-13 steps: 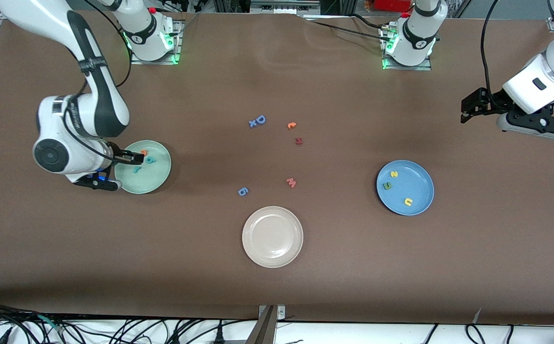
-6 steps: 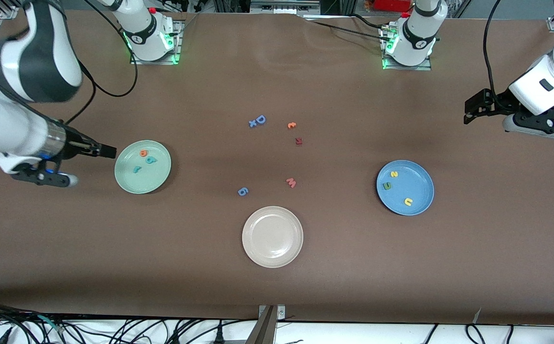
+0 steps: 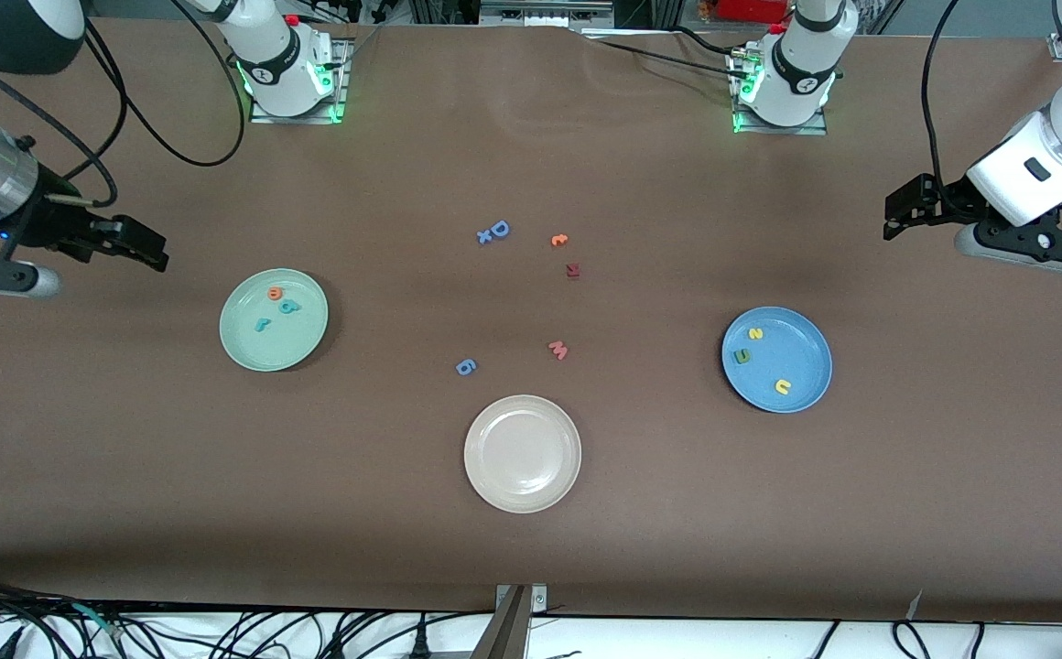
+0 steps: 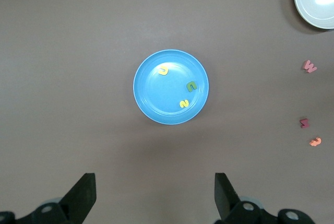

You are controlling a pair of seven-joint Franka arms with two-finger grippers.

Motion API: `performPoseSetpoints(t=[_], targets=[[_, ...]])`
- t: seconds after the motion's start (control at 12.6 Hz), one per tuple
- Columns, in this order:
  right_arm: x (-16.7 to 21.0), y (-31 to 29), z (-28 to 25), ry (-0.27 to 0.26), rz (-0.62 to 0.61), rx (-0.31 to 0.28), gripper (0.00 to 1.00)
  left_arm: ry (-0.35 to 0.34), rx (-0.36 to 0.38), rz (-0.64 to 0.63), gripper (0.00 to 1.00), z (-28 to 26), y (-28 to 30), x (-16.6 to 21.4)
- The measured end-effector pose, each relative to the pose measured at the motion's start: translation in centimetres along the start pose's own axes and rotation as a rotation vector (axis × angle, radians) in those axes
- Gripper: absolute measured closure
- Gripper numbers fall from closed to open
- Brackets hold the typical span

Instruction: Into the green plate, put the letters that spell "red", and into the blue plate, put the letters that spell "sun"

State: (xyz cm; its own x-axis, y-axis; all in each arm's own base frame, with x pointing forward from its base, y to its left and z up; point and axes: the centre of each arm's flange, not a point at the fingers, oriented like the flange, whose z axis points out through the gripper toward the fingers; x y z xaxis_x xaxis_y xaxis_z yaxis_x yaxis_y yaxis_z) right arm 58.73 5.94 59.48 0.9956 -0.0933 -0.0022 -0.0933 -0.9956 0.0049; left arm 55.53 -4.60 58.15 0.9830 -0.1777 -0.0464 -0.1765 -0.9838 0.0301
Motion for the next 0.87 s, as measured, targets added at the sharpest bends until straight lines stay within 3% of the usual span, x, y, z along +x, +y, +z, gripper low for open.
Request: performPoseSetpoints(t=[0.32,0.87], targets=[[-1.1,0.8,-2.6,0.052,-0.034,-0.027,0.01,0.000,0.000,0.001,0.00,0.0,0.0,0.0],[-1.1,0.8,-2.7,0.056,-0.039,-0.027,0.00,0.005,0.001,0.001,0.00,-0.2,0.0,0.0]])
